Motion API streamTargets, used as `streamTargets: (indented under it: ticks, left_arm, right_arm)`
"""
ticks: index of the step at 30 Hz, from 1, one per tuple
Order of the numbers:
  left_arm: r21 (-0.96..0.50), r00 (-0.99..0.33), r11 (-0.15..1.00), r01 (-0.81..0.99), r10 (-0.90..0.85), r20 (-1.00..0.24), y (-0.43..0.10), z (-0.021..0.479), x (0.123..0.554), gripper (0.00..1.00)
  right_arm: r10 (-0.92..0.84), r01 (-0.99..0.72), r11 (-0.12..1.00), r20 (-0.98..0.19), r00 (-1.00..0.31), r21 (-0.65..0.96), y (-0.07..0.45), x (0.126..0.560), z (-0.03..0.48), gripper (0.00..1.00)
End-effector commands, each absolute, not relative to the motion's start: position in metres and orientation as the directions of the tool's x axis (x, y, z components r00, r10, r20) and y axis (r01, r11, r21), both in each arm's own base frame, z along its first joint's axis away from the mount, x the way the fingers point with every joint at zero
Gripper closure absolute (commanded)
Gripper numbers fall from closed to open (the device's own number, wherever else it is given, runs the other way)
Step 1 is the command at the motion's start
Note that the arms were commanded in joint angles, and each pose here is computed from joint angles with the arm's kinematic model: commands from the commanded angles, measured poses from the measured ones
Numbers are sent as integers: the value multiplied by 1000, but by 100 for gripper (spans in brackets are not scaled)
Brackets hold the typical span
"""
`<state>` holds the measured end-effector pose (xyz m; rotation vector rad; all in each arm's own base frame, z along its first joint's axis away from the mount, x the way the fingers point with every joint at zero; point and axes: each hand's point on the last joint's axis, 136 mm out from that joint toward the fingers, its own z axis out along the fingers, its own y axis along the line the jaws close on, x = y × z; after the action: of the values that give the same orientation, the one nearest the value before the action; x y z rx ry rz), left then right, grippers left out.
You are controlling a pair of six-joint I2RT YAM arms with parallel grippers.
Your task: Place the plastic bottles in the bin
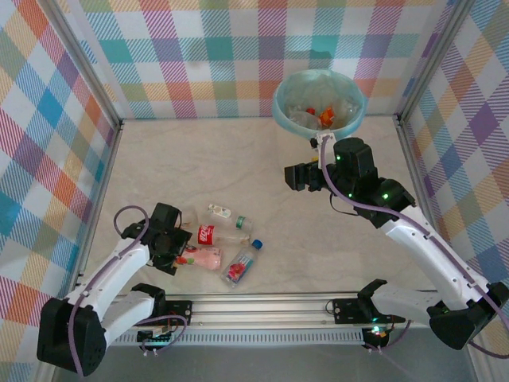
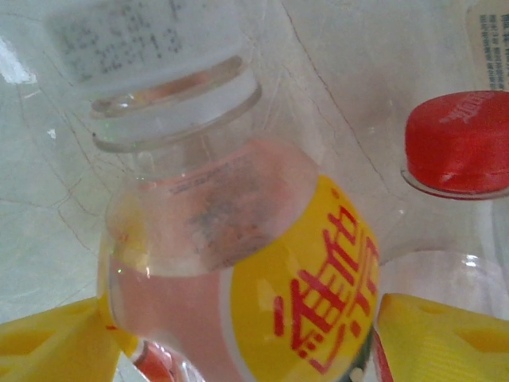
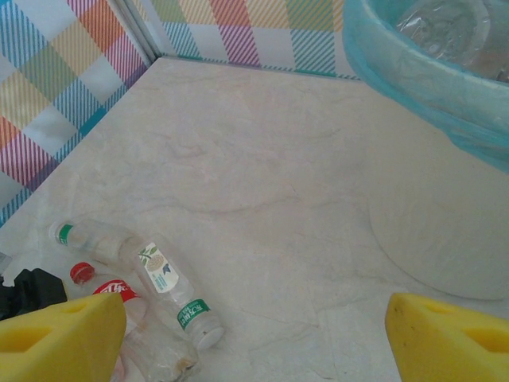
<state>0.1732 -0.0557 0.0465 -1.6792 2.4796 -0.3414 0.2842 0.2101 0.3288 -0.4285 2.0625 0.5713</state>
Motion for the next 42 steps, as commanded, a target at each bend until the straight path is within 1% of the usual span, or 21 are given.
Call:
streamTargets:
  ticks: [1, 5, 10, 12, 17, 21, 25, 29, 31, 33, 34, 36, 38, 42]
  left_arm:
    - [-253, -390, 370, -894, -920, 30, -56, 41, 174, 20]
    - [-239, -391, 375, -896, -920, 22, -53, 38, 172, 25]
    - [-239, -382, 369, -898, -924, 9, -48, 43, 169, 36]
    - [-251, -375, 366, -896, -927, -10, -44, 49, 168, 39]
    - [-278, -345, 349, -895, -936, -62, -32, 68, 160, 40]
    - [-332, -326, 363, -871, -931, -164, -16, 103, 161, 39]
    - [-433, -327, 471, -768, -871, -367, 5, 173, 179, 40]
    - [-470, -347, 623, -625, -762, -547, 12, 252, 204, 41]
    - [-479, -388, 715, -510, -688, -613, 1, 288, 222, 41]
    - [-491, -430, 803, -338, -596, -678, -20, 323, 243, 41]
    - [-496, -437, 828, -263, -561, -703, -30, 336, 249, 41]
    - [-504, -441, 860, -77, -483, -757, -56, 364, 260, 42]
    - [-487, -436, 868, 100, -401, -805, -84, 385, 266, 44]
    - [-363, -421, 854, 372, -193, -886, -138, 406, 265, 44]
  right_arm:
    - [-104, -510, 838, -861, -498, 194, 211, 288, 325, 15]
    - [-112, -511, 839, -861, -496, 185, 211, 289, 323, 14]
    - [-114, -516, 838, -868, -484, 178, 212, 291, 328, 14]
    - [-116, -519, 838, -871, -477, 172, 212, 292, 330, 14]
    - [-116, -521, 836, -875, -469, 169, 212, 292, 334, 14]
    - [-101, -536, 823, -879, -467, 190, 215, 289, 341, 14]
    - [-81, -550, 809, -887, -455, 208, 217, 286, 352, 15]
    - [-62, -571, 789, -896, -440, 226, 222, 284, 364, 15]
    - [-52, -588, 773, -899, -434, 240, 225, 282, 370, 15]
    - [-41, -611, 749, -904, -426, 255, 230, 279, 377, 15]
    - [-36, -624, 736, -906, -422, 261, 232, 277, 380, 15]
    - [-25, -653, 705, -910, -413, 277, 238, 273, 388, 14]
    - [-10, -685, 667, -915, -404, 295, 244, 268, 397, 14]
    - [25, -759, 557, -920, -390, 337, 258, 252, 423, 14]
